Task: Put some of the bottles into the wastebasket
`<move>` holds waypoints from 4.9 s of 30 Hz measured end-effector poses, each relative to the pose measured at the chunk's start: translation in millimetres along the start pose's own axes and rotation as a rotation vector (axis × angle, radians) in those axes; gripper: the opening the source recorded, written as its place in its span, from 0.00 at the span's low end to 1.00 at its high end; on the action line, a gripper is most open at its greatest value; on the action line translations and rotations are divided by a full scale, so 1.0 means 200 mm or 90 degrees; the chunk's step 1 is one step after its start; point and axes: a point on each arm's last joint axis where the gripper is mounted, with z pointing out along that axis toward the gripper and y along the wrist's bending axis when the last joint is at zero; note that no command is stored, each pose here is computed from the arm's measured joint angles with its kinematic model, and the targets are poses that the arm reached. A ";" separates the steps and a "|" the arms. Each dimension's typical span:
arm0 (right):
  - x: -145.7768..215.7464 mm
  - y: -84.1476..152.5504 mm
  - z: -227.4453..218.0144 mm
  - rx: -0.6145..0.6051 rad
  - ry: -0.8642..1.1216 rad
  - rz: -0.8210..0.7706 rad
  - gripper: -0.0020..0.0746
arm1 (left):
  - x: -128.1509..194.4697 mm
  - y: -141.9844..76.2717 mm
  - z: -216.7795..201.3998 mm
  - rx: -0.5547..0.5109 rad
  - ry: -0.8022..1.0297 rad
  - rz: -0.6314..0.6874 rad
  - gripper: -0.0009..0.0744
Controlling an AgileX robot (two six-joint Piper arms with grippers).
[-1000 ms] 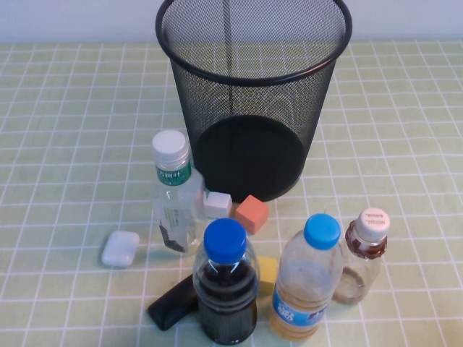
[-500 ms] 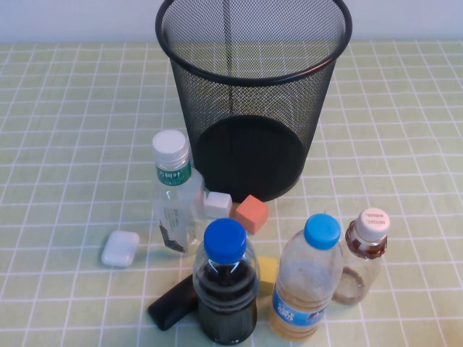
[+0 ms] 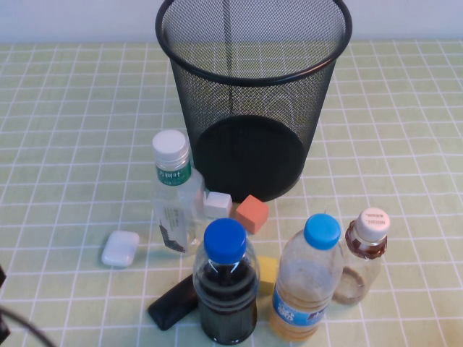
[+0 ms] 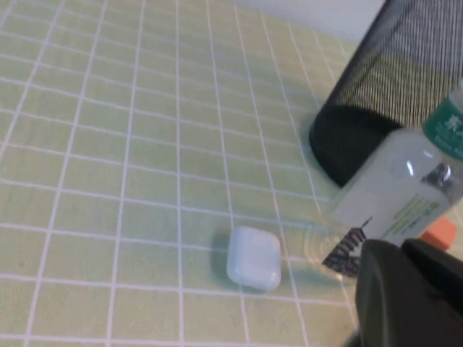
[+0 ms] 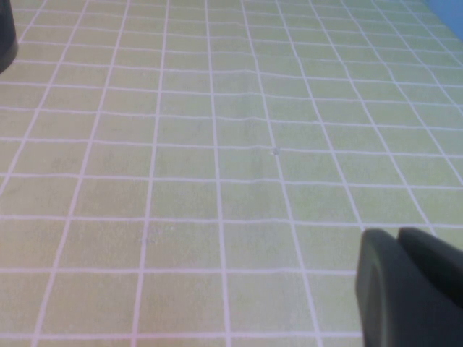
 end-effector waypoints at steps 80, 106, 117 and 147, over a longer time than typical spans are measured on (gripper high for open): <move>0.00 0.00 0.00 0.000 0.000 0.000 0.01 | -0.03 -0.47 0.92 0.187 -0.121 0.260 0.84; 0.00 0.00 0.00 0.000 0.000 0.000 0.01 | 0.00 -0.44 1.03 0.177 -0.089 0.310 0.45; 0.00 0.00 0.00 0.000 0.000 0.000 0.01 | -0.39 -0.61 0.70 0.196 0.055 0.371 0.45; 0.00 0.00 0.00 0.000 0.000 0.000 0.01 | -1.46 -1.19 1.00 0.388 -0.022 0.413 0.45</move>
